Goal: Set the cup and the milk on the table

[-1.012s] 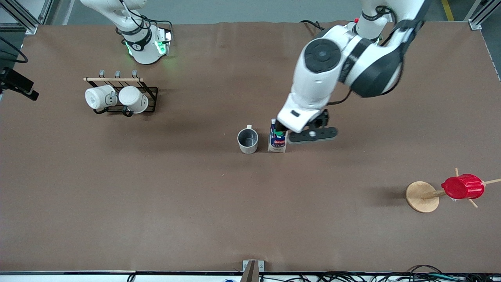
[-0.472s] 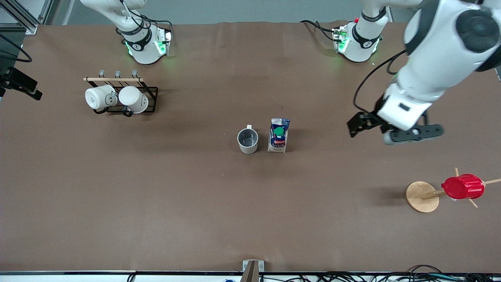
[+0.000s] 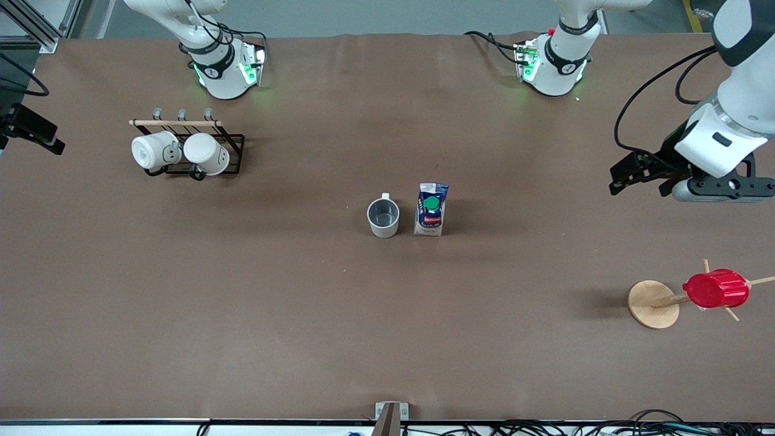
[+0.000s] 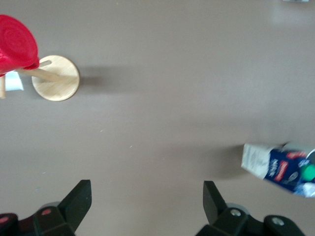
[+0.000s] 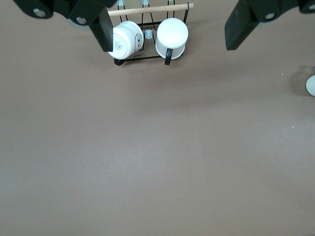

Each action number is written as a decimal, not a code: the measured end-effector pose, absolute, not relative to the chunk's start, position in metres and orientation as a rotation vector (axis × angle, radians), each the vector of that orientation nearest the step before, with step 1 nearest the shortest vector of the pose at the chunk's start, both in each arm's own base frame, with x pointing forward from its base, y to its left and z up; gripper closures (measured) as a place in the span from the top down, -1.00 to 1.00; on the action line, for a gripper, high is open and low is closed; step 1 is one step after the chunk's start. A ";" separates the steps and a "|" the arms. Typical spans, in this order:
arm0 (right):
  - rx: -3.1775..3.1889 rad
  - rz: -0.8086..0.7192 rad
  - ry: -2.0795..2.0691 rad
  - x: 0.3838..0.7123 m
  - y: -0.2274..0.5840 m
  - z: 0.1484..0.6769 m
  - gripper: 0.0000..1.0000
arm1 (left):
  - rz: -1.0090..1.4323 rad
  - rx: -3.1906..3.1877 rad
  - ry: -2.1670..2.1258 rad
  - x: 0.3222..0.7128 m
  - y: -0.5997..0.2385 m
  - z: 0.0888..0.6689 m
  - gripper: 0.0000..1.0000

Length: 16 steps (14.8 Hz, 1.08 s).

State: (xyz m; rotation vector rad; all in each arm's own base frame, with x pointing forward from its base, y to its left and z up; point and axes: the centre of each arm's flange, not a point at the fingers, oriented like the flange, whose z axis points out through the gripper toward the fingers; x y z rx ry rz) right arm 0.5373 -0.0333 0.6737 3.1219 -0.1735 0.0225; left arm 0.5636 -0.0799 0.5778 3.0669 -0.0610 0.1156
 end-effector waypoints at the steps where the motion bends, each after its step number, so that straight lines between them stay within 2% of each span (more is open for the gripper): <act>1: 3.122 0.022 -0.173 0.537 -0.033 0.674 1.00 | 0.111 3.079 -0.078 0.562 -0.079 0.578 1.00; 10: 3.122 0.019 -0.176 0.537 -0.034 0.673 1.00 | 0.167 3.092 -0.097 0.568 -0.082 0.594 1.00; 16: 3.122 0.018 -0.177 0.537 -0.035 0.673 1.00 | 0.121 3.099 -0.056 0.570 -0.066 0.603 1.00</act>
